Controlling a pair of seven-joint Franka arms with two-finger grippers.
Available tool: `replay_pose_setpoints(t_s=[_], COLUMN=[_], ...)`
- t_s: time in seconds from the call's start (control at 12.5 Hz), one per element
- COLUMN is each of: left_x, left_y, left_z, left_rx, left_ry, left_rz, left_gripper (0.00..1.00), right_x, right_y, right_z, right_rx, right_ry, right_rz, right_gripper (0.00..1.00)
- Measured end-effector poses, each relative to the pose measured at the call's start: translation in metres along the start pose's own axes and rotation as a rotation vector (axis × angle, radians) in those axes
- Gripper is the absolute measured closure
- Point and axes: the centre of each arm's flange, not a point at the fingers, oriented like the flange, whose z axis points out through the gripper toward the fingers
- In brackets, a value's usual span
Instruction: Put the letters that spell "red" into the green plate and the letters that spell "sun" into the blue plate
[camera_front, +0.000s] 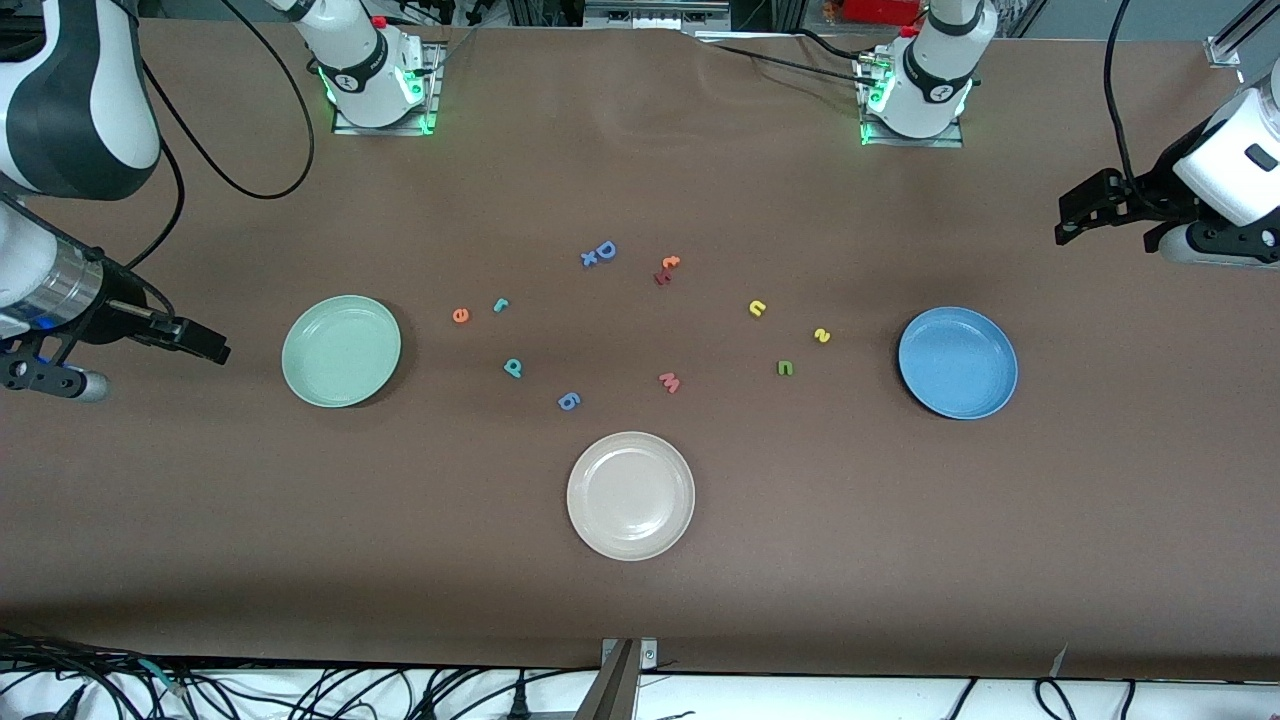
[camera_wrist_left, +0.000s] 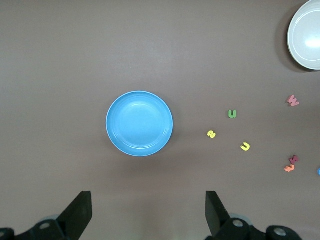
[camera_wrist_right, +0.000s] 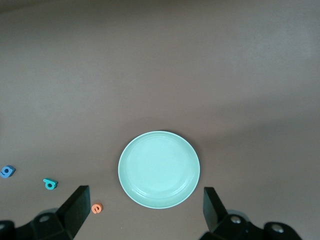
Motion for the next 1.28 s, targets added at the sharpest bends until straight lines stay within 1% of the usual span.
replay_pose_setpoints(t_s=[1.28], left_x=[-0.0008], left_y=[-0.0001], left_z=[0.0006], left_rx=[0.000], left_ry=[-0.007], left_rz=[0.000], left_gripper=[0.00], right_x=[0.0025], right_y=[0.0016], right_z=[0.0093], right_rx=[-0.005], right_ry=[-0.014], right_rz=[0.004], right_gripper=[0.00])
